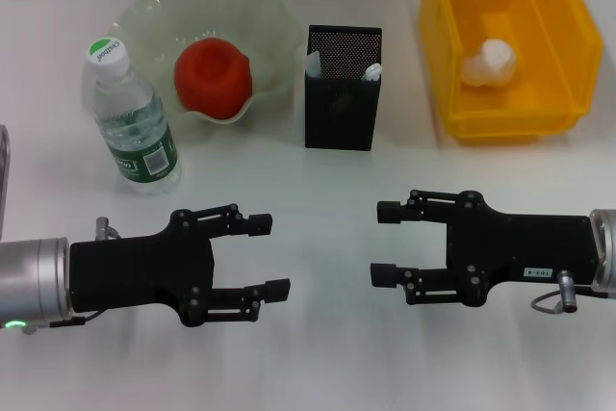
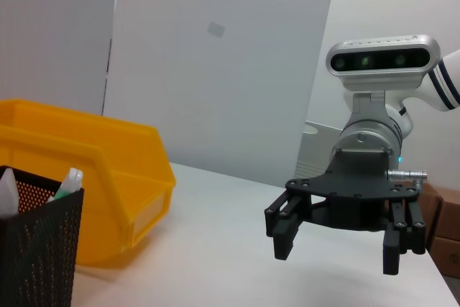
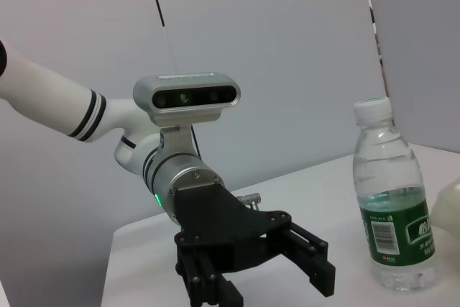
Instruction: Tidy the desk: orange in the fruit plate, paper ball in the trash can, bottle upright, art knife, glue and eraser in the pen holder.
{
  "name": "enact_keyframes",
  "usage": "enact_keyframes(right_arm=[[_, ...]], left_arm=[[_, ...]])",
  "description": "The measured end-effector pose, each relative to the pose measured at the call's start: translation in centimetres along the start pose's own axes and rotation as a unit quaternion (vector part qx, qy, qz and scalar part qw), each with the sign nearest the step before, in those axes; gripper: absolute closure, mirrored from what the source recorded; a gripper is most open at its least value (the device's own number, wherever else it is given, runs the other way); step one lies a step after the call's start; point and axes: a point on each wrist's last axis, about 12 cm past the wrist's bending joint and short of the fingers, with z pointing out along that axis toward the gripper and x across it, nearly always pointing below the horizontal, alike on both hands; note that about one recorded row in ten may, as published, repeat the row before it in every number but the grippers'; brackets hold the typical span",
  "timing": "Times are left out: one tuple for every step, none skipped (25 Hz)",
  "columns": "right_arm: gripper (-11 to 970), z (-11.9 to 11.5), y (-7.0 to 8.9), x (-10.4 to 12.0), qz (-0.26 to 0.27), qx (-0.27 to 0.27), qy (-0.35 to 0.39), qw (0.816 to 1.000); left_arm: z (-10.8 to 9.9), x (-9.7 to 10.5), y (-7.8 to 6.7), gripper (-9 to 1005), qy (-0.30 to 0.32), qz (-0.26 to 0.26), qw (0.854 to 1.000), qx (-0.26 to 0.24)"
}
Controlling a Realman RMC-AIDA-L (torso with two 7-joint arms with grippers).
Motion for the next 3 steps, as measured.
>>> enact_keyframes(right_arm=[[199, 0.02, -0.03, -0.04, 0.000, 0.000, 0.000, 1.000], [199, 0.08, -0.08, -0.12, -0.001, -0.001, 0.000, 1.000], [199, 0.08, -0.08, -0.12, -0.001, -0.001, 0.000, 1.000]], left_arm=[[-0.01, -0.01, 0.01, 205, 0.000, -0.001, 1.000, 0.000], [-0.03, -0.04, 0.04, 205, 0.001, -0.001, 1.000, 0.000], [-0.03, -0.04, 0.04, 205, 0.001, -0.001, 1.000, 0.000]])
